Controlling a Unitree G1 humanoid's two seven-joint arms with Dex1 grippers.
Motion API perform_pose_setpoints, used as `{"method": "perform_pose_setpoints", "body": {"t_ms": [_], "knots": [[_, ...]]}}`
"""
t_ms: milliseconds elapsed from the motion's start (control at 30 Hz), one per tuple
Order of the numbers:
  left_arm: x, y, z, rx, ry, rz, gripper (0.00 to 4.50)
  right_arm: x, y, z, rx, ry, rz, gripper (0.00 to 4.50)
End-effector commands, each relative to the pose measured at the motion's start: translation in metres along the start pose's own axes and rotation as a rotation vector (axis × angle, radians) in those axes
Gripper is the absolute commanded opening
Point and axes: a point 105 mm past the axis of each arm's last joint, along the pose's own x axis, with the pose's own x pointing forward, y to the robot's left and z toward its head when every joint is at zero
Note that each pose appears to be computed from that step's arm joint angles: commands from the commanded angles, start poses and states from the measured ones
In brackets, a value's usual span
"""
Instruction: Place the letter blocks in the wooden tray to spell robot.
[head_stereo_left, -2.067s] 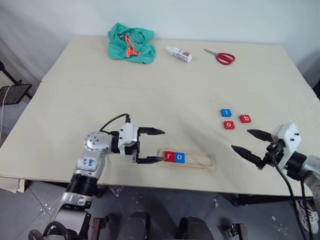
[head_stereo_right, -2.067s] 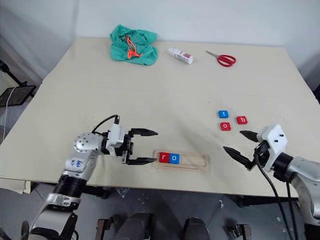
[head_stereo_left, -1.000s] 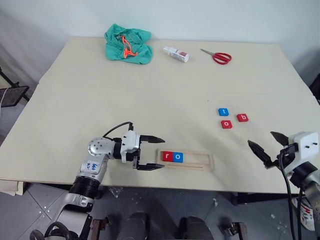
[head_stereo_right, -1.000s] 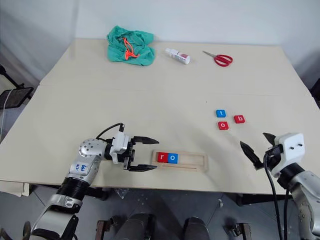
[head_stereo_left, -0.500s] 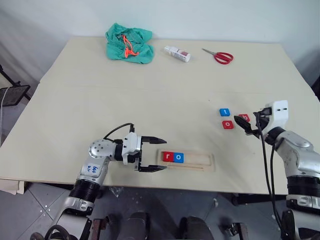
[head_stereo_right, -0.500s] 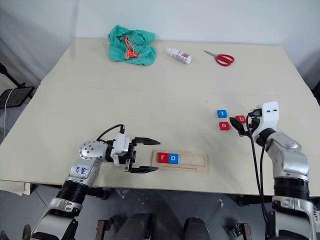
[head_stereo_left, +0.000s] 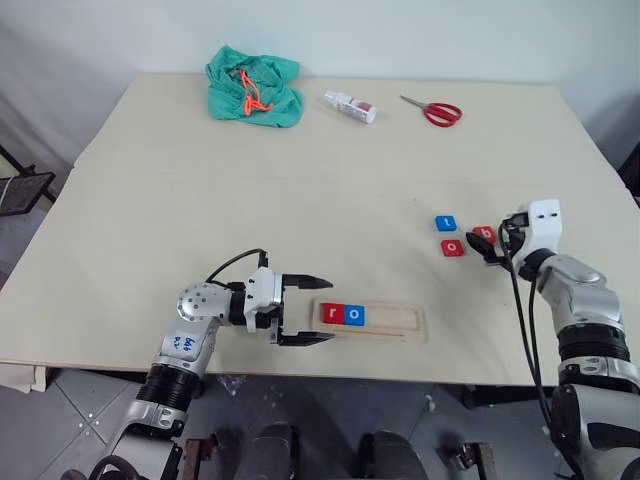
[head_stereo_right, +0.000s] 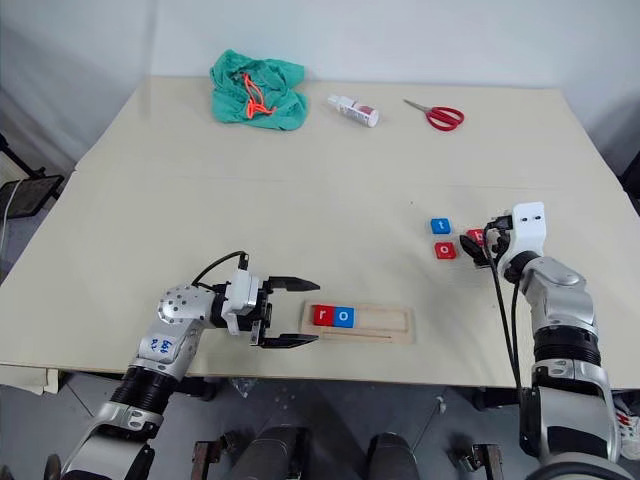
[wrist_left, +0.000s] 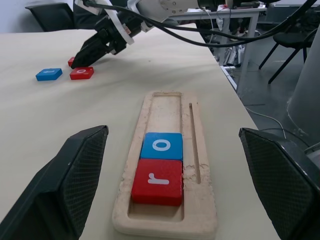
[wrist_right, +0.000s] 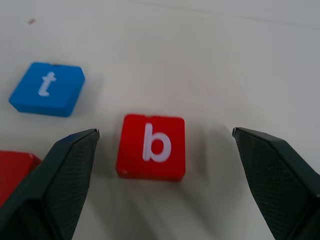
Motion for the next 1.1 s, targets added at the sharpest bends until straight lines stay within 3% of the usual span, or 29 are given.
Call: {"method": "perform_pose_setpoints", "body": {"t_ms": [33, 100, 200, 433, 633, 767, 1100], "knots": [[0.001, 0.0, 0.008, 0.045, -0.009, -0.004, 4.44, 0.0, 0.002, 0.006, -0.012, -0.007, 0.007, 4.5], [0.001, 0.0, 0.008, 0.044, -0.009, -0.002, 4.44, -0.001, 0.003, 0.002, -0.006, 0.005, 0.01, 4.5], [0.001, 0.0, 0.008, 0.042, -0.009, 0.001, 4.5, -0.002, 0.007, -0.003, -0.004, 0.021, 0.025, 3.89], [-0.002, 0.002, 0.006, 0.037, -0.004, 0.008, 4.5, -0.004, 0.011, -0.002, -0.013, 0.003, 0.025, 1.54], [-0.005, 0.005, 0.004, 0.035, 0.002, 0.014, 4.5, -0.023, 0.019, 0.016, -0.012, -0.063, -0.007, 1.46], [-0.009, 0.009, 0.001, 0.033, 0.011, 0.016, 4.5, -0.055, 0.046, 0.019, -0.014, -0.096, -0.007, 1.46], [-0.019, 0.014, -0.002, 0.046, 0.019, 0.03, 4.5, -0.127, 0.11, -0.014, 0.088, 0.015, -0.019, 1.46]]}}
